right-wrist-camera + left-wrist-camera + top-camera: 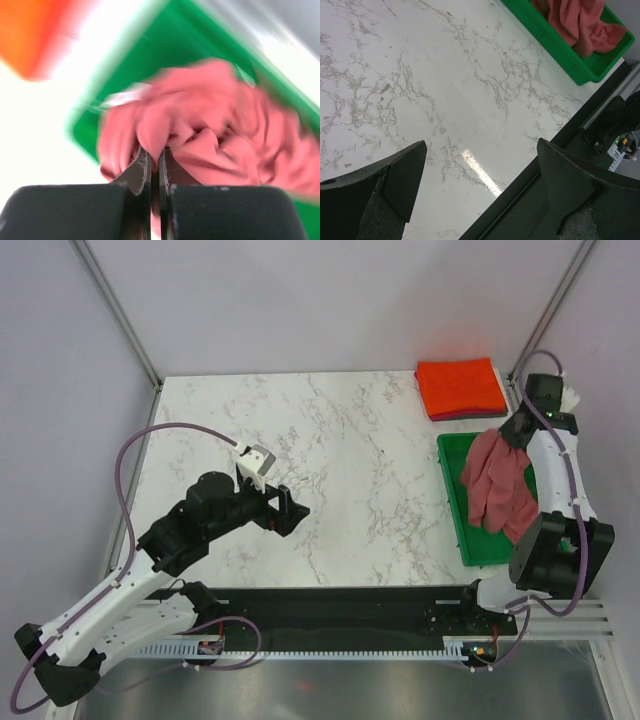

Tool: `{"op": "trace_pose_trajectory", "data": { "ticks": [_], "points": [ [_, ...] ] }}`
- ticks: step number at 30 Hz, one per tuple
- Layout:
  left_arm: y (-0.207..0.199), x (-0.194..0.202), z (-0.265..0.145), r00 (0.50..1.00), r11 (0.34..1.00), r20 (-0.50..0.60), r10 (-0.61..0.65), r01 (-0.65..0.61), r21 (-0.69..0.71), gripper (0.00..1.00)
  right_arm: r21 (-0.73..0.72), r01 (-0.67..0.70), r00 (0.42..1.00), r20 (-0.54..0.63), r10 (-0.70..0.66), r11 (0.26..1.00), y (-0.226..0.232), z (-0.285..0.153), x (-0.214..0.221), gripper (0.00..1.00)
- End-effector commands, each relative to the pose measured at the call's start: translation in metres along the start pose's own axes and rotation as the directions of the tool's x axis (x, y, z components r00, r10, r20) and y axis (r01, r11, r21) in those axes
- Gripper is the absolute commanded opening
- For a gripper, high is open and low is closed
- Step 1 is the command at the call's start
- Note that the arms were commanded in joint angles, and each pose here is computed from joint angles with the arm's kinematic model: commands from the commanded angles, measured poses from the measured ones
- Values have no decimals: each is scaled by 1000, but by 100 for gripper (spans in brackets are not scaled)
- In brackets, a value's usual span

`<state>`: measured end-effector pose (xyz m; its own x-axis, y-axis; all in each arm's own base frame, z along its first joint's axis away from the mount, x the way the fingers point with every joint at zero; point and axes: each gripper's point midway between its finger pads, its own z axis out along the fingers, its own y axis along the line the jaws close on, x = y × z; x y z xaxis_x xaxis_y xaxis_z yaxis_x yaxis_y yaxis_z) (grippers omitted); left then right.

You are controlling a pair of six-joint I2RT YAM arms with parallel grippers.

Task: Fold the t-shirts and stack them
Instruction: Grab the tshirt from the pile, then move the tshirt to the center of the board, then flatten the tshirt out

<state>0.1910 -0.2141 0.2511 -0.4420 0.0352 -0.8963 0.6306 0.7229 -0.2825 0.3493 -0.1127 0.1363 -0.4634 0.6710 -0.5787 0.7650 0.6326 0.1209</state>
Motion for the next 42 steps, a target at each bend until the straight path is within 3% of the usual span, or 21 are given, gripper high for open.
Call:
{"op": "trace_pose_trajectory", "data": {
  "ticks": [1, 3, 4, 7, 8, 11, 13, 16, 17, 18, 19, 20, 24, 25, 27, 31, 35, 37, 40, 42],
  "points": [
    [-2, -9, -5, 998, 999, 43, 46, -46, 13, 100, -387, 77, 948, 314, 53, 919, 73, -136, -110, 0],
    [-2, -13, -7, 998, 1000, 57, 31, -31, 5, 100, -593, 162, 933, 353, 73, 789, 113, -187, -117, 0],
    [-1, -15, -7, 998, 1000, 62, 19, -19, -3, 100, -746, 250, 931, 360, 58, 618, 146, -232, -107, 0],
    [-7, -30, -15, 996, 1000, 87, -20, 20, 6, 100, -894, 314, 939, 342, 36, 319, 192, -324, -77, 0],
    [-10, -34, -18, 995, 999, 91, -33, 32, 12, 100, -903, 352, 923, 379, 71, 245, 198, -358, -84, 0],
    [-10, -45, -31, 991, 997, 114, -77, 78, -3, 100, -935, 352, 934, 354, 44, 35, 225, -419, -48, 0],
    [-4, -47, -42, 986, 992, 125, -108, 115, -51, 100, -958, 286, 958, 286, 8, -21, 236, -425, -27, 0],
    [4, -43, -56, 983, 985, 123, -133, 145, -94, 100, -964, 265, 959, 261, -109, 20, 255, -380, 25, 10],
    [7, -40, -58, 982, 981, 122, -145, 159, -114, 100, -966, 240, 959, 222, -175, 94, 258, -337, 57, 11],
    [8, -37, -63, 977, 976, 128, -169, 184, -117, 100, -965, 239, 953, 211, -218, 107, 260, -319, 79, 14],
    [11, -29, -64, 978, 972, 108, -181, 195, -132, 100, -965, 238, 940, 200, -277, 112, 263, -302, 109, 20],
    [12, -25, -65, 976, 968, 99, -194, 207, -142, 100, -956, 242, 920, 173, -351, 164, 257, -263, 147, 27],
    [13, -4, -66, 961, 947, 38, -274, 276, -165, 100, -910, 294, 834, 94, -544, 294, 229, -188, 241, 38],
    [14, 0, -65, 956, 940, 30, -292, 292, -173, 100, -898, 305, 812, 71, -579, 318, 219, -180, 255, 45],
    [19, 15, -56, 944, 923, -1, -331, 323, -209, 100, -875, 336, 793, 61, -606, 350, 201, -167, 263, 48],
    [38, 37, -30, 938, 895, -78, -337, 294, -336, 100, -793, 402, 808, 71, -585, 459, 172, -154, 248, 59],
    [66, 50, -6, 933, 842, -113, -341, 249, -479, 100, -718, 451, 777, 23, -630, 530, 140, -137, 259, 60],
    [69, 48, 10, 923, 836, -116, -368, 274, -475, 100, -726, 439, 783, 20, -622, 530, 130, -147, 269, 60],
    [68, 45, 36, 872, 833, -110, -477, 408, -374, 99, -774, 383, 784, -17, -621, 505, 113, -165, 303, 60],
    [65, 51, 45, 815, 804, -142, -561, 497, -326, 98, -768, 363, 776, -65, -628, 528, 91, -160, 326, 60]
  ]
}}
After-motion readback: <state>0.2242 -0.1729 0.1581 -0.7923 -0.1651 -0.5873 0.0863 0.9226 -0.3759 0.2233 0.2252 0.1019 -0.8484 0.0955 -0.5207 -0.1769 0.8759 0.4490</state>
